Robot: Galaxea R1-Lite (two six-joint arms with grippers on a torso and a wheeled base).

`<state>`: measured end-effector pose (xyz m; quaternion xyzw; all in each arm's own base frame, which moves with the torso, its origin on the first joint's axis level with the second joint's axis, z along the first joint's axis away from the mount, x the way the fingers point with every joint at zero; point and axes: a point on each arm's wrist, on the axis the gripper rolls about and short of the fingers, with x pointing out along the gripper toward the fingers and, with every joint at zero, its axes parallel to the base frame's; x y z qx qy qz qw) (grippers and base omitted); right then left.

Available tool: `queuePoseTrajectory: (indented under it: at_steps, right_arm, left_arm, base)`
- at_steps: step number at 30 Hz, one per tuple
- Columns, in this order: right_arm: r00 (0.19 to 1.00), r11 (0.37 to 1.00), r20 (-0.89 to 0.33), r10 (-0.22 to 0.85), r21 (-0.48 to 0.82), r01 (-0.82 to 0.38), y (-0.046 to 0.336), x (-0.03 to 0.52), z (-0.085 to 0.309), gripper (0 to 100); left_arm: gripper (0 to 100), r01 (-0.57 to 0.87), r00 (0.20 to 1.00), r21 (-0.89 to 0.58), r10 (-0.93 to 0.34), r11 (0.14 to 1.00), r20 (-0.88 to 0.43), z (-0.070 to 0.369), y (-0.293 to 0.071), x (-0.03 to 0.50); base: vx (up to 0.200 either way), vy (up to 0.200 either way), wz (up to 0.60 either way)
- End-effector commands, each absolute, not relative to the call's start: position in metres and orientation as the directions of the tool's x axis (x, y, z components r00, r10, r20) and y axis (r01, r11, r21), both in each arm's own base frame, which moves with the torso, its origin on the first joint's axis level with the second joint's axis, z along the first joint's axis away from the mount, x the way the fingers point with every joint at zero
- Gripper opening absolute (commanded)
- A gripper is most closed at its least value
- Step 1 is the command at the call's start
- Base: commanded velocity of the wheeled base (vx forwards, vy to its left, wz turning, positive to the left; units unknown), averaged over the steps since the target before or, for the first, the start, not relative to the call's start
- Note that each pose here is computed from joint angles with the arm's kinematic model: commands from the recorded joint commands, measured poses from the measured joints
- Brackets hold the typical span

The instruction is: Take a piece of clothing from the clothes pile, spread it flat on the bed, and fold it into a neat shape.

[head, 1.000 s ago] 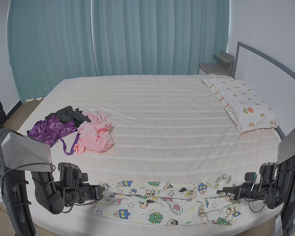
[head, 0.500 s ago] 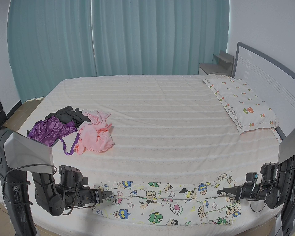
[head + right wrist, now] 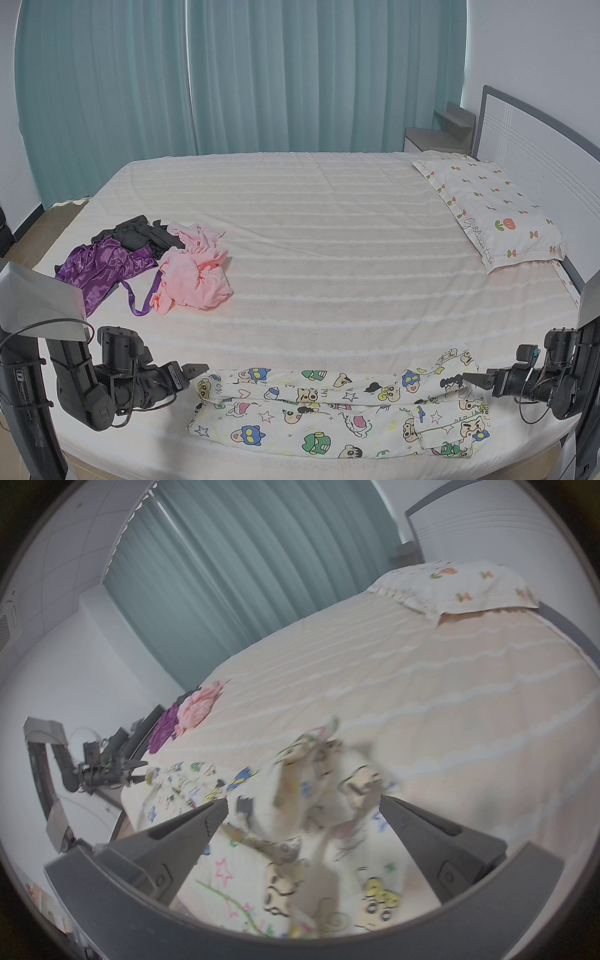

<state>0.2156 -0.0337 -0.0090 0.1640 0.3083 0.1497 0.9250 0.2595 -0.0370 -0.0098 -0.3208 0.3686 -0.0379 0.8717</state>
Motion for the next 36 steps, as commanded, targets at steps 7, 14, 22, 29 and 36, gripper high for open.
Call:
queuePoseTrajectory:
  at_steps: [7, 14, 22, 29, 36]
  right_arm:
    - [0.870, 0.914, -0.354, 0.342, 0.341, -0.221, -0.035, 0.208, 0.041, 100]
    - [0.829, 0.854, -0.349, 0.437, 0.451, -0.260, 0.034, 0.237, 0.037, 100]
    - [0.769, 0.838, -0.427, 0.476, 0.484, -0.250, 0.080, 0.271, -0.010, 100]
    - [0.730, 0.863, -0.534, 0.427, 0.482, -0.153, 0.082, 0.277, -0.044, 100]
    - [0.704, 0.881, -0.602, 0.377, 0.466, -0.073, 0.075, 0.259, -0.049, 100]
  left_arm:
    - [100, -0.273, 0.818, -0.780, -0.291, 0.563, -0.497, 0.026, -0.014, 0.264]
    - [100, -0.314, 0.803, -0.791, -0.298, 0.525, -0.517, 0.018, -0.011, 0.265]
    - [100, -0.322, 0.796, -0.785, -0.298, 0.529, -0.527, 0.014, -0.011, 0.267]
    - [100, -0.319, 0.797, -0.785, -0.298, 0.531, -0.526, 0.014, -0.011, 0.268]
    - [100, -0.320, 0.796, -0.782, -0.296, 0.534, -0.528, 0.013, -0.011, 0.268]
  base:
    - [0.000, 0.000, 0.00]
    - [0.000, 0.000, 0.00]
    - [0.000, 0.000, 0.00]
    - [0.000, 0.000, 0.00]
    - [0.000, 0.000, 0.00]
